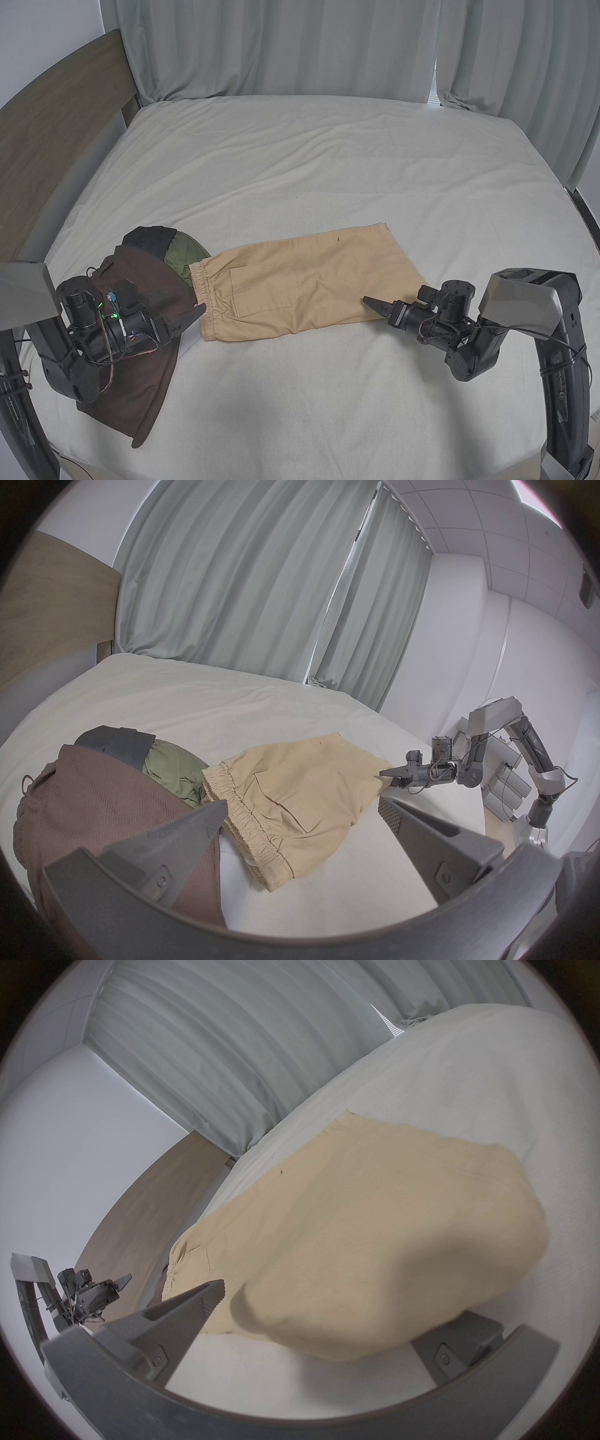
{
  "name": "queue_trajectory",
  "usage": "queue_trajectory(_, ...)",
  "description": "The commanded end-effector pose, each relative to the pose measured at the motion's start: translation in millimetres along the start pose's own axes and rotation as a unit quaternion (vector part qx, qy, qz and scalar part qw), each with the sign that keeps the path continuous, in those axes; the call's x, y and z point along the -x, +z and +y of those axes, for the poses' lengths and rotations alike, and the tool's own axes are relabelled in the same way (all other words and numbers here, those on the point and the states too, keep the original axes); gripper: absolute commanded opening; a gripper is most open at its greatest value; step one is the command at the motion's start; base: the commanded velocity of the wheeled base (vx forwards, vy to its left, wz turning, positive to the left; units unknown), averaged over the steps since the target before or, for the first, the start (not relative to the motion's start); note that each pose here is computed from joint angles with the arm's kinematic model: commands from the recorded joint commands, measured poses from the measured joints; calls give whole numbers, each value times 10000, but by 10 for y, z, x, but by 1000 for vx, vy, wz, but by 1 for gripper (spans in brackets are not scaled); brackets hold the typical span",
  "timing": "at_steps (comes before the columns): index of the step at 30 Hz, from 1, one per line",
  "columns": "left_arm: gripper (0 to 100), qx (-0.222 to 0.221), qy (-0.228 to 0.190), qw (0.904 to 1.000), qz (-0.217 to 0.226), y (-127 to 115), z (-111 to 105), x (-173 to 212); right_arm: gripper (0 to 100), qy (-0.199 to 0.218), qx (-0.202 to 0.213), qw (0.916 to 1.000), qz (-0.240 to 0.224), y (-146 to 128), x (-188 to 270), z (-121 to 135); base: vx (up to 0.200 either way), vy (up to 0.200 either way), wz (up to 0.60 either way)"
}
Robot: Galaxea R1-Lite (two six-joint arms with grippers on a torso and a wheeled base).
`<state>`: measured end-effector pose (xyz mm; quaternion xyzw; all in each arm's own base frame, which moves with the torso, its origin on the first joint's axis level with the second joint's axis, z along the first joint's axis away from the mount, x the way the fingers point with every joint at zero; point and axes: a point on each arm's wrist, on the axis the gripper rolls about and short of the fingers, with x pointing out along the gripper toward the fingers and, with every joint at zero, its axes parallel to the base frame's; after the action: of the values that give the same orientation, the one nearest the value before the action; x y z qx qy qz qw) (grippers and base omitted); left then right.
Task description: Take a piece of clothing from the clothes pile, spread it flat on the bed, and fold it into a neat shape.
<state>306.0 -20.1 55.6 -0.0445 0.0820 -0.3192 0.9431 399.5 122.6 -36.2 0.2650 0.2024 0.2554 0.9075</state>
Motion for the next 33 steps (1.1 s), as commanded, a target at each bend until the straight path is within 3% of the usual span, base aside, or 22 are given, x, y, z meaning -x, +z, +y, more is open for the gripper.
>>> queue_trajectory(1,100,11,3,10000,3,-4,3,0,100,168,-98,9998,34,-84,-157,106,0,0,0)
queue_trajectory(17,100,66,10,10000,2,-5,9,-1,100,127,-115,9998,-55,-83,-208,76,0,0,0)
queue_trajectory(18,100,65,3,10000,3,-5,5,-3,0,79,-118,9999,-52,-100,-210,54,0,0,0)
queue_trajectory(30,100,101,-2,9999,53,-43,13,-19,0,63,-81,9999,-28,-130,-186,43,0,0,0)
queue_trajectory(33,100,109,-9,9999,67,-51,8,-21,0,-37,111,9999,88,-163,-102,29,0,0,0)
